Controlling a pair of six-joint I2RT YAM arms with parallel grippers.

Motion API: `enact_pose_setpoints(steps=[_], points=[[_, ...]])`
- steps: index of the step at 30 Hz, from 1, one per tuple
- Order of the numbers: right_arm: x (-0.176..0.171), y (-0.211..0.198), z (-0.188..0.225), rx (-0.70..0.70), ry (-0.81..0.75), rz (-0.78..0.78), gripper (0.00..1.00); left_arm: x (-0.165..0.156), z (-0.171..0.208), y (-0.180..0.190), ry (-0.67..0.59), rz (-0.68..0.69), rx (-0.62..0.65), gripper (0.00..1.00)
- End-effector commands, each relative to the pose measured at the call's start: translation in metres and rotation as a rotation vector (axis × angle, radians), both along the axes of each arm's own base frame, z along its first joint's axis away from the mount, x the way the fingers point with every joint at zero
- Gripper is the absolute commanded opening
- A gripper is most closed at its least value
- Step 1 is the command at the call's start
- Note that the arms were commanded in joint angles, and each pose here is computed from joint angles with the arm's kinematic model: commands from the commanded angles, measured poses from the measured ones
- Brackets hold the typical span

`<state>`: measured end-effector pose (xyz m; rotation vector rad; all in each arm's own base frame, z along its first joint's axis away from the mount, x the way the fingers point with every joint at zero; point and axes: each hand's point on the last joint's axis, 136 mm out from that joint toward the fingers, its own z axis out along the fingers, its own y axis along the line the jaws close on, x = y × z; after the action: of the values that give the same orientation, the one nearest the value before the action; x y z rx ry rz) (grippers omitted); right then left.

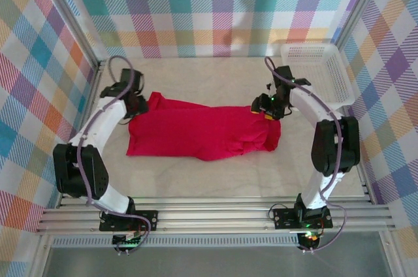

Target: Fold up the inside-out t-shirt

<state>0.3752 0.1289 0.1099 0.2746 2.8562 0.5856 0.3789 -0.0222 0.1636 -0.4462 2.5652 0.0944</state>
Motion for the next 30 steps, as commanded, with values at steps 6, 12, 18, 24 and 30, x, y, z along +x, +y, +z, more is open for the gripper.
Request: enact_pose_setpoints(steps=[6, 12, 18, 24, 30], points=[[-0.091, -0.008, -0.011, 0.088, 0.009, -0.047, 0.52, -0.040, 0.043, -0.239, -0.183, -0.650, -0.398, 0.52], [-0.113, -0.032, -0.030, 0.070, 0.037, -0.143, 0.40, -0.057, 0.006, -0.345, -0.123, -1.016, -0.311, 0.57], [-0.121, -0.044, -0.033, 0.087, 0.047, -0.188, 0.42, -0.079, -0.042, -0.404, -0.007, -1.207, -0.189, 0.65], [-0.120, -0.043, -0.029, 0.122, 0.037, -0.190, 0.43, -0.081, -0.085, -0.418, 0.094, -1.219, -0.098, 0.65], [-0.103, -0.018, -0.030, 0.245, 0.038, -0.182, 0.43, -0.071, -0.076, -0.411, 0.096, -1.191, -0.060, 0.00]])
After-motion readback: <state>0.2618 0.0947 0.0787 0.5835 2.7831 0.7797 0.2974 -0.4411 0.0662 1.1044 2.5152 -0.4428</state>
